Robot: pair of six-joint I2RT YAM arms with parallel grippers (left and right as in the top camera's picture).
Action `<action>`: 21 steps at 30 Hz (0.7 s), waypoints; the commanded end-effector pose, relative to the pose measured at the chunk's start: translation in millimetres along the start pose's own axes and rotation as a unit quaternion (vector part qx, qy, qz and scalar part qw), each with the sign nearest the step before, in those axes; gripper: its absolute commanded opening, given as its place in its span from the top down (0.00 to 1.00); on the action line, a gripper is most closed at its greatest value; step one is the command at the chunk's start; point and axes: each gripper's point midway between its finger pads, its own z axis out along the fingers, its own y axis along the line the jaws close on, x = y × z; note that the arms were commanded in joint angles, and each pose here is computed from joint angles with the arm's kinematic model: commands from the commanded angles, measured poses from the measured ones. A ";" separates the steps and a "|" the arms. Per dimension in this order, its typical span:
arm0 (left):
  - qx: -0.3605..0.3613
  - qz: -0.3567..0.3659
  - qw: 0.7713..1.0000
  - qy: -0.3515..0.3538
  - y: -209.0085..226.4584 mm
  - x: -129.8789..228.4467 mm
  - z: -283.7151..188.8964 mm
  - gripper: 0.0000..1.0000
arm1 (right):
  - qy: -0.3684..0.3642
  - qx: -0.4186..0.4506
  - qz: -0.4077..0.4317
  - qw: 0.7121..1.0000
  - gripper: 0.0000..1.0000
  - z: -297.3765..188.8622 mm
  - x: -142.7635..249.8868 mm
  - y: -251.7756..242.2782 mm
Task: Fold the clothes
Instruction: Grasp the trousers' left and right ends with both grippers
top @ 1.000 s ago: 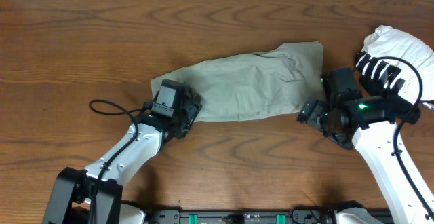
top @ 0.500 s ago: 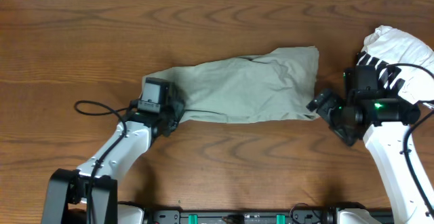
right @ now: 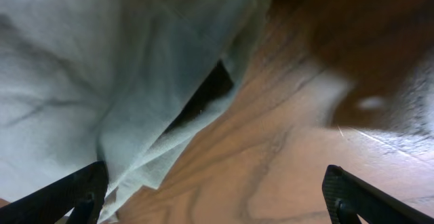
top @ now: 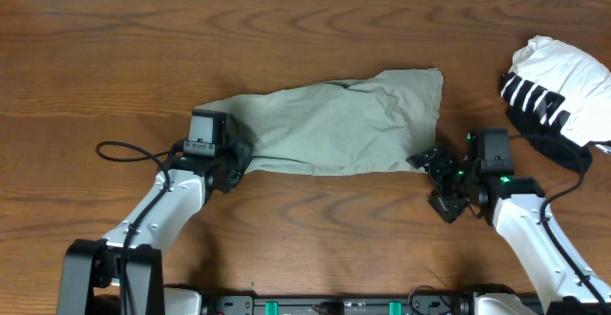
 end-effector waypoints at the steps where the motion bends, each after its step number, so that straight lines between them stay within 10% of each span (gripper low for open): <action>1: -0.002 0.014 1.000 -0.004 -1.6 -4.1 -2.4 0.81 | 0.005 -0.027 0.030 0.999 0.01 1.7 2.8 8.6; 21: -0.004 0.027 1.000 -0.003 -0.7 -3.4 -2.4 0.82 | -0.058 -0.091 0.109 0.988 0.01 22.9 -25.9 14.1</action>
